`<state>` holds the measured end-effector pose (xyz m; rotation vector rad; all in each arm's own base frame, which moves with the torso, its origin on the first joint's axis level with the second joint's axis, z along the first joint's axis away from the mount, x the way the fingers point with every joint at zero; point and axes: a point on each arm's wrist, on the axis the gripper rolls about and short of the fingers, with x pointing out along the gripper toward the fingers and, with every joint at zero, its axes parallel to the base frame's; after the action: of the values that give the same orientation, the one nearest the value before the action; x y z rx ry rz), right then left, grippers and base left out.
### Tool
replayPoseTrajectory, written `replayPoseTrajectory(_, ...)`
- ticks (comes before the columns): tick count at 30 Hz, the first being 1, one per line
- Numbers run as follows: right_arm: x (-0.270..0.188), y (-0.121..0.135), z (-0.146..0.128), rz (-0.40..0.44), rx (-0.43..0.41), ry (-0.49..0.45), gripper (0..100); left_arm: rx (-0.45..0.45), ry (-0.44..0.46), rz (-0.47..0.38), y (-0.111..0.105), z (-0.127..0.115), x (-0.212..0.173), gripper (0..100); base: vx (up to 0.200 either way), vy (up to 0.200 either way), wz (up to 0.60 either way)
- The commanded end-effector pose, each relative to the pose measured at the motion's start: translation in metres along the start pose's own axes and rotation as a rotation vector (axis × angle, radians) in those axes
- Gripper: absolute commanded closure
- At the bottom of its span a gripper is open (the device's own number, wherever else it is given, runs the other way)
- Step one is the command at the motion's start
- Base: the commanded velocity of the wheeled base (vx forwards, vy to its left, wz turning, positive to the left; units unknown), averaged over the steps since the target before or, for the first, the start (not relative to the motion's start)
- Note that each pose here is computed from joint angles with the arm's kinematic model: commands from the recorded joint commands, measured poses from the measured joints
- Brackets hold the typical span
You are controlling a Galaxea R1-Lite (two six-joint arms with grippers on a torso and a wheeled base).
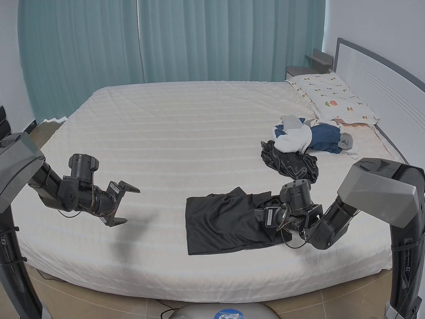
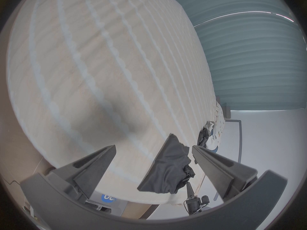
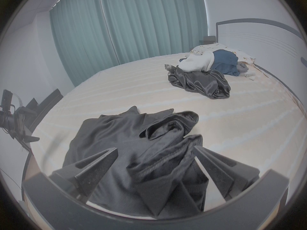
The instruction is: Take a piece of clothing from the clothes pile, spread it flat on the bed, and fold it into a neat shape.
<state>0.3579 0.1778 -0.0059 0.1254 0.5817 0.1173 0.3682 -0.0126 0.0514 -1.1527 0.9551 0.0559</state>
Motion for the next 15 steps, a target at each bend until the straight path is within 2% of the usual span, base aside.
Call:
replayPoseTrajectory(1,0.006,-0.001,-0.01,-0.011,-0.023,0.033,0,0.003,0.002,0.003,0.001,0.0,0.001,0,0.0,0.0,0.0)
replayPoseTrajectory(9,0.008,-0.01,-0.021,-0.036,-0.039,0.073,0,0.005,0.001,0.002,0.0,0.0,0.001,0,0.0,0.0,0.0)
replayPoseTrajectory(15,-0.017,-0.028,-0.011,-0.056,-0.028,0.078,0,0.006,0.002,0.003,0.001,0.0,0.002,0,0.0,0.0,0.0)
